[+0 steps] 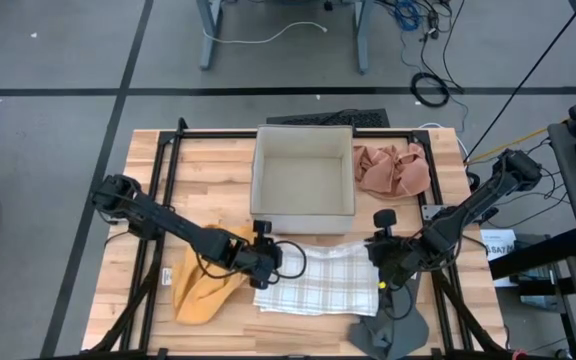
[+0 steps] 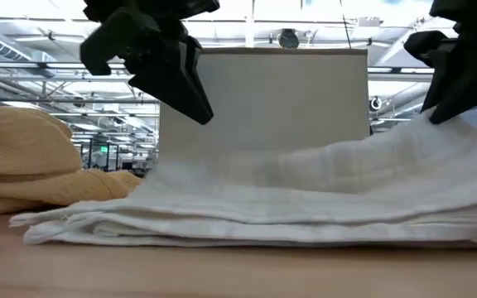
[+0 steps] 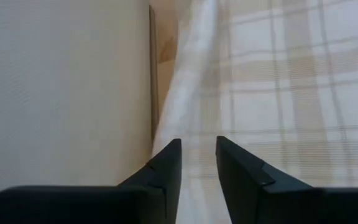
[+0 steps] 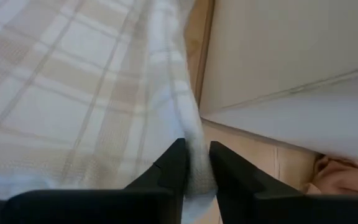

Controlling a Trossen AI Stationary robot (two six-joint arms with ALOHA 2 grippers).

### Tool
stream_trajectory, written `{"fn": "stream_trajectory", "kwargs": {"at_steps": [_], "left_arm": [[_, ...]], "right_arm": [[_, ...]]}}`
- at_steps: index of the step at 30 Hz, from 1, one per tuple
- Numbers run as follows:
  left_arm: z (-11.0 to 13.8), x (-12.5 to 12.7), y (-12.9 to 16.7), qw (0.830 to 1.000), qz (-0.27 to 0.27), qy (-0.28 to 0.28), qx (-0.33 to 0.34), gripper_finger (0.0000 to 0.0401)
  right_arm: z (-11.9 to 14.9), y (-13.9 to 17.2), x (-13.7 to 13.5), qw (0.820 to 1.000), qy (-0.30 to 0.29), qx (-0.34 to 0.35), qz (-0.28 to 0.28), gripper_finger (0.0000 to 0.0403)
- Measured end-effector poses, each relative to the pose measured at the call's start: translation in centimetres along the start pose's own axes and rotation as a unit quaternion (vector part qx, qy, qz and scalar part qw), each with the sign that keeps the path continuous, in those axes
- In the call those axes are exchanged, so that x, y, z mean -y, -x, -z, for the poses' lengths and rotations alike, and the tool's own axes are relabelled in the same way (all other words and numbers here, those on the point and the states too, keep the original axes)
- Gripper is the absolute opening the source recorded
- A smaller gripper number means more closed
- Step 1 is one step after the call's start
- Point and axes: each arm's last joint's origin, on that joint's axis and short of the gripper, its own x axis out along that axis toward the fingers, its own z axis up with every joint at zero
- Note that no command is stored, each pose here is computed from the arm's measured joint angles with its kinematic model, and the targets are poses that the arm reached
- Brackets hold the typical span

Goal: Fold towel
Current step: Fold the white towel with brown checkered lines

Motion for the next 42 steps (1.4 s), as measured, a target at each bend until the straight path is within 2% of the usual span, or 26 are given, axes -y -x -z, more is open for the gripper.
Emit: {"fn": "stream_trajectory", "kwargs": {"at_steps": [10, 16, 21, 27, 34, 42], "left_arm": [[-0.3, 0.1, 0.0, 1.000, 0.010, 0.010, 0.013, 0.0142], [-1.4, 0.6, 0.2, 0.993, 0.094, 0.032, 0.067, 0.0144], [-1.7, 0.9, 0.3, 0.988, 0.126, 0.036, 0.079, 0.0144], [-1.7, 1.6, 0.7, 0.983, 0.163, 0.048, 0.076, 0.0144], [-1.4, 3.5, 1.6, 0.977, 0.190, 0.065, 0.065, 0.0144], [-0.7, 5.6, 2.0, 0.974, 0.199, 0.103, 0.039, 0.0144]], "right_arm": [[0.1, 0.0, 0.0, 1.000, -0.002, -0.003, 0.001, 0.0119], [-0.3, 0.0, -0.3, 0.999, -0.019, 0.005, -0.033, 0.0142], [-1.4, 0.2, -0.9, 0.993, -0.037, 0.047, -0.106, 0.0146], [-3.0, 0.6, -1.5, 0.976, -0.037, 0.114, -0.180, 0.0146], [-4.2, 1.0, -1.8, 0.965, -0.029, 0.178, -0.190, 0.0146], [-5.6, -0.8, -3.6, 0.957, -0.004, 0.207, -0.201, 0.0146]]}}
